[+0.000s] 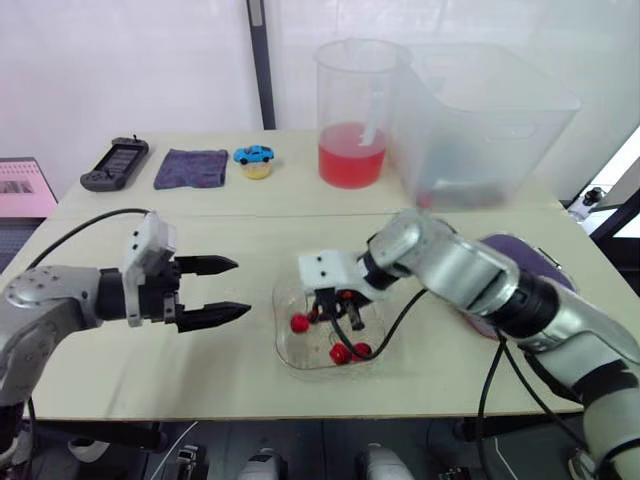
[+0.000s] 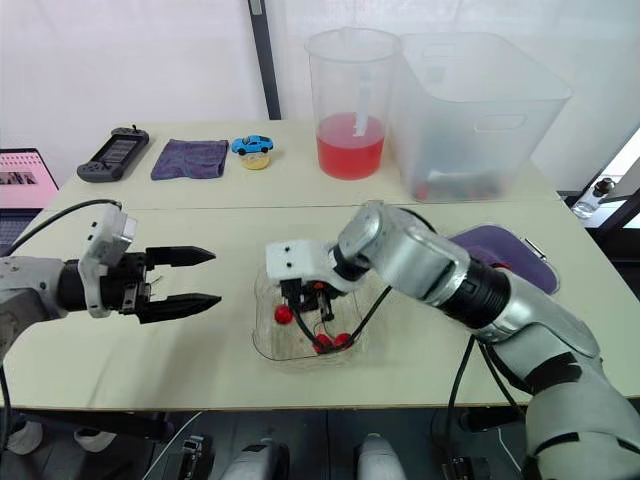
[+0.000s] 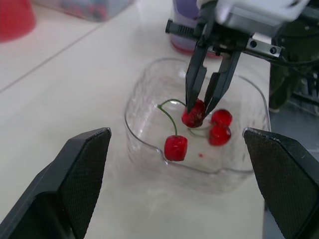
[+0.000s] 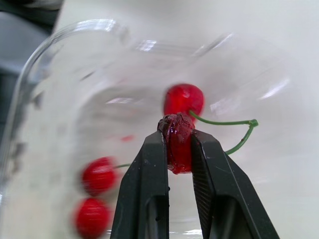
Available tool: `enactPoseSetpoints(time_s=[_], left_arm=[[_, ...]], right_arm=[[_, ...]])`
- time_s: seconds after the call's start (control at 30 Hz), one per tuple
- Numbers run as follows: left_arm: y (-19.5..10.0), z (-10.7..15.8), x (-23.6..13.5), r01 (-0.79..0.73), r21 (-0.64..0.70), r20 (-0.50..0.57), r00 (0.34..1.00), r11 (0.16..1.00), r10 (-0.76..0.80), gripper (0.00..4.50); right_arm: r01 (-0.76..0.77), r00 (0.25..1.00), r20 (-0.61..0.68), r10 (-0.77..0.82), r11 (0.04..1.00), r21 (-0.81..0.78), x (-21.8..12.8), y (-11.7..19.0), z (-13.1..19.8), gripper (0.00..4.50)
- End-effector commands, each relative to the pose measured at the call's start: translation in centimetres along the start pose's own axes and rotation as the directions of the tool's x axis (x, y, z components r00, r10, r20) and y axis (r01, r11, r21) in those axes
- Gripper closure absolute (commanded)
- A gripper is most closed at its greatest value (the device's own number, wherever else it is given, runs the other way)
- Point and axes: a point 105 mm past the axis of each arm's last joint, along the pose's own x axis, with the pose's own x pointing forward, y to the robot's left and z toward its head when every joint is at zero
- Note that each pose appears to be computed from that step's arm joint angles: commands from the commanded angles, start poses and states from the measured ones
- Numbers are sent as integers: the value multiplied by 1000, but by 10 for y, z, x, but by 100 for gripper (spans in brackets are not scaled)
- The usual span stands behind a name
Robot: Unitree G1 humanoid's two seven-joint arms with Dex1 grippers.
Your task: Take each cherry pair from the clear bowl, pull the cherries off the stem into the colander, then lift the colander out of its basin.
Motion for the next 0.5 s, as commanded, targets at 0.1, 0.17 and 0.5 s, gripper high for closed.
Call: enactPoseSetpoints(time_s=[0.1,0.17,0.5], left_arm=[[14,30,6,-19,-47,158,987,999,26,0],[23,47,7,-32,-74,249,967,997,50,0],[40,75,29,-7,-114,327,944,993,45,0]], right_arm=[[249,967,70,-244,859,-447,-30,-21,24,409],[288,953,81,-291,795,-535,-35,-25,29,409],[403,886,111,-450,630,-663,-46,-49,35,409]])
